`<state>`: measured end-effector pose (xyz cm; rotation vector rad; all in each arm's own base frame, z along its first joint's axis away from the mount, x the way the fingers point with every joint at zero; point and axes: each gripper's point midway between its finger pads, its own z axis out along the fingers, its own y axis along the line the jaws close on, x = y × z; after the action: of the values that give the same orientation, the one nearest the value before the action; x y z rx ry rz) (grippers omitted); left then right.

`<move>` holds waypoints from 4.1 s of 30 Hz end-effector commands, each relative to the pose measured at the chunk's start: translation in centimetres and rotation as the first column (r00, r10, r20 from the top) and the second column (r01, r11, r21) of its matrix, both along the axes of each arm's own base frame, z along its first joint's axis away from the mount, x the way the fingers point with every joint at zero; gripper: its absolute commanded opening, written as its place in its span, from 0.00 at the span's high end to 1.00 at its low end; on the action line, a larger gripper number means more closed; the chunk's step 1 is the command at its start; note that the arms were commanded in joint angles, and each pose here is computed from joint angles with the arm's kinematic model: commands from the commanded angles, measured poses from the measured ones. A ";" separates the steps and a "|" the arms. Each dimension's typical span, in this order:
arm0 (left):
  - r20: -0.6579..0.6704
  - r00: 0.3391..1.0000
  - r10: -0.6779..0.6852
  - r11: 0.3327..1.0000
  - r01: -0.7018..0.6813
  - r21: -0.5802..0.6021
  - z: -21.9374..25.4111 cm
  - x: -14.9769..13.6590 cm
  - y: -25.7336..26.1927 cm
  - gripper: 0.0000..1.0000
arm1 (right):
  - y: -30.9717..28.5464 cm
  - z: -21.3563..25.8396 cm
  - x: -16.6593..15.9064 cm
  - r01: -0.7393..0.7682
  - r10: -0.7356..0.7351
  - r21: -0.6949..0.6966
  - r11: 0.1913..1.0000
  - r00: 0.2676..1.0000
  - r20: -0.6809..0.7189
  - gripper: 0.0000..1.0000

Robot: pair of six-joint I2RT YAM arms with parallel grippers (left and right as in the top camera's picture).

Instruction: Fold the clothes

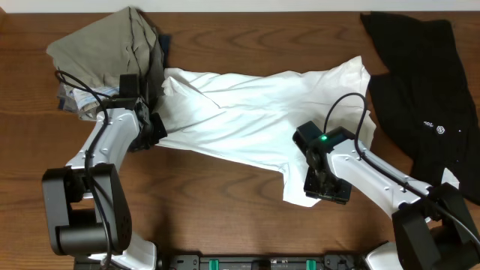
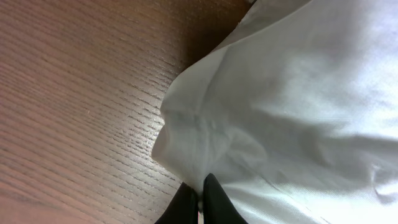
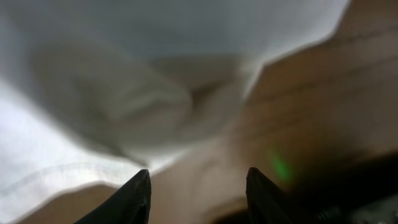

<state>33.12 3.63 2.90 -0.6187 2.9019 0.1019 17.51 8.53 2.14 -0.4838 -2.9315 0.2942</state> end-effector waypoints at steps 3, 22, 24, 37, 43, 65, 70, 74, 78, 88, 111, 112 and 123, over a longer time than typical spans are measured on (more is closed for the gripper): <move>0.022 1.000 0.011 1.000 -0.012 0.027 0.7 0.5 0.7 0.94 | -0.4 -0.7 2.1 0.048 -0.047 -0.010 0.999 0.994 0.100 0.52; 0.021 1.000 0.012 1.000 -0.012 0.027 0.7 0.5 0.7 0.94 | -1.2 0.2 1.2 -0.031 0.033 -0.031 0.999 0.999 0.044 0.99; 0.021 1.000 0.011 1.000 -0.012 0.027 0.7 0.5 0.7 0.94 | -1.0 1.2 1.6 -0.062 0.063 -0.012 0.998 0.997 0.048 0.99; 0.019 1.000 0.011 1.000 -0.012 0.027 0.7 0.5 0.7 0.94 | 1.2 1.1 9.3 -0.229 0.190 0.192 0.954 0.961 0.200 0.82; 0.018 1.000 0.008 1.000 -0.009 0.028 0.7 0.5 0.7 0.94 | 1.0 0.4 9.9 -0.210 0.174 0.230 0.950 0.970 0.167 0.34; 0.019 1.000 0.008 1.000 -0.009 0.028 0.7 0.5 0.7 0.94 | -0.8 0.6 7.4 -0.208 0.194 0.178 0.962 0.976 0.095 0.59; 0.019 1.000 0.008 1.000 -0.008 0.028 0.7 0.5 0.7 0.94 | -0.6 1.0 7.7 -0.268 0.250 0.190 0.944 0.961 0.116 0.53; 0.018 1.000 0.008 1.000 -0.008 0.028 0.7 0.5 0.7 0.94 | -0.7 2.5 7.7 -0.277 0.249 0.190 0.942 0.956 0.157 0.47; 0.018 1.000 0.008 1.000 -0.008 0.028 0.7 0.4 0.7 0.94 | -2.6 4.2 7.0 -0.201 0.179 0.129 0.971 0.970 0.164 0.48; 0.017 1.000 0.008 1.000 -0.008 0.028 0.7 0.4 0.7 0.94 | -3.1 1.0 6.5 -0.110 0.076 0.163 0.980 0.976 0.202 0.58; 0.014 1.000 0.004 1.000 -0.004 0.028 0.6 0.4 0.7 0.94 | -1.9 -2.0 7.9 -0.126 0.048 0.219 0.967 0.943 0.329 0.79; 0.014 1.000 0.004 1.000 -0.004 0.028 0.6 0.4 0.7 0.94 | -1.9 -2.0 8.0 -0.127 0.048 0.220 0.967 0.942 0.332 0.80; 0.014 1.000 0.003 1.000 -0.004 0.028 0.6 0.4 0.7 0.94 | -1.8 -1.7 8.6 -0.151 0.067 0.217 0.964 0.933 0.353 0.99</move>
<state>33.00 3.76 2.89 -0.6204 2.9045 0.1132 25.85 6.85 0.21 -0.3736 -3.2638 -0.1550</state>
